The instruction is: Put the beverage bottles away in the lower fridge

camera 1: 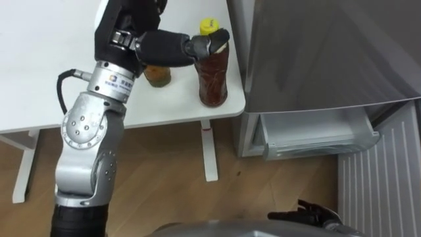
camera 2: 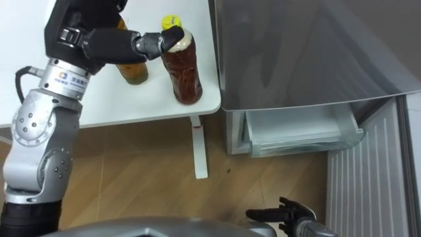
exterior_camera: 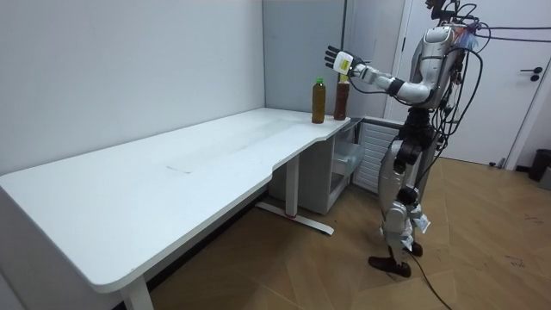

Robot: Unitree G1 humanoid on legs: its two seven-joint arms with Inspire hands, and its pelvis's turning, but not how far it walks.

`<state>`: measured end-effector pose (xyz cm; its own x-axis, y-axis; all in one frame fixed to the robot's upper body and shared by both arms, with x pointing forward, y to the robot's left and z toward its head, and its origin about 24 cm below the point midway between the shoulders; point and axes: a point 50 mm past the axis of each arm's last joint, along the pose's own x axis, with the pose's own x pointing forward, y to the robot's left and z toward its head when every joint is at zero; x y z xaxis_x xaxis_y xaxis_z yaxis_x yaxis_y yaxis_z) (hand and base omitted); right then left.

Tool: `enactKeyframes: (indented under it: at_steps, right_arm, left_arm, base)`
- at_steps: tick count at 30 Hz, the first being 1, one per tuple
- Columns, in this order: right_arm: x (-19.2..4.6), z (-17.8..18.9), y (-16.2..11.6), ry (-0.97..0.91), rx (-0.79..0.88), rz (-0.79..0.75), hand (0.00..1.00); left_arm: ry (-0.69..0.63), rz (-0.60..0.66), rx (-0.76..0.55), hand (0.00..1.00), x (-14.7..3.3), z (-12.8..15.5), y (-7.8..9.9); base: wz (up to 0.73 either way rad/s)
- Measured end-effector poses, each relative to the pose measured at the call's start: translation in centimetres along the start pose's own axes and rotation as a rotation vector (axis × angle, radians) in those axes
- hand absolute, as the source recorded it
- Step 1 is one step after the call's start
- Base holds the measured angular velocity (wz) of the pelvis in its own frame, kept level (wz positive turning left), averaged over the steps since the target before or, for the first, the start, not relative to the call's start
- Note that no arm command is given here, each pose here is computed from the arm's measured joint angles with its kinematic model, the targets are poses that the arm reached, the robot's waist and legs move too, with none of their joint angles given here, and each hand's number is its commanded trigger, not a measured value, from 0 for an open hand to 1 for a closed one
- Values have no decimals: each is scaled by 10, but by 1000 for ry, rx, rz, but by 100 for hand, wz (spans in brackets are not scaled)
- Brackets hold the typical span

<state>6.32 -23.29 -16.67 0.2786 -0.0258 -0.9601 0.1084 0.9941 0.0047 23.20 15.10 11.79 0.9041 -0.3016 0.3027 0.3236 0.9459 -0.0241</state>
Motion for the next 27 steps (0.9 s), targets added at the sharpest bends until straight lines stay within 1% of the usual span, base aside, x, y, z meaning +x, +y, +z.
enactKeyframes:
  at_steps: [4, 11, 18, 23, 27]
  right_arm:
    - [0, 0, 0, 1, -1, 1, 0]
    - [0, 0, 0, 1, -2, 2, 0]
    - [0, 2, 1, 3, -22, 7, 0]
    - [1, 4, 2, 0, -47, 5, 0]
    - [1, 5, 2, 0, -48, 0, 0]
  left_arm:
    - [38, -23, -13, 0, -2, -6, -3]
    - [132, -15, -33, 0, -10, -26, 0]
    - [155, -12, -38, 0, -12, -30, 0]
    - [216, 1, -31, 0, -15, -43, 2]
    - [221, -3, -30, 0, -15, -44, 1]
  base:
    - [0]
    - [-2]
    - [0]
    - [0]
    - [0]
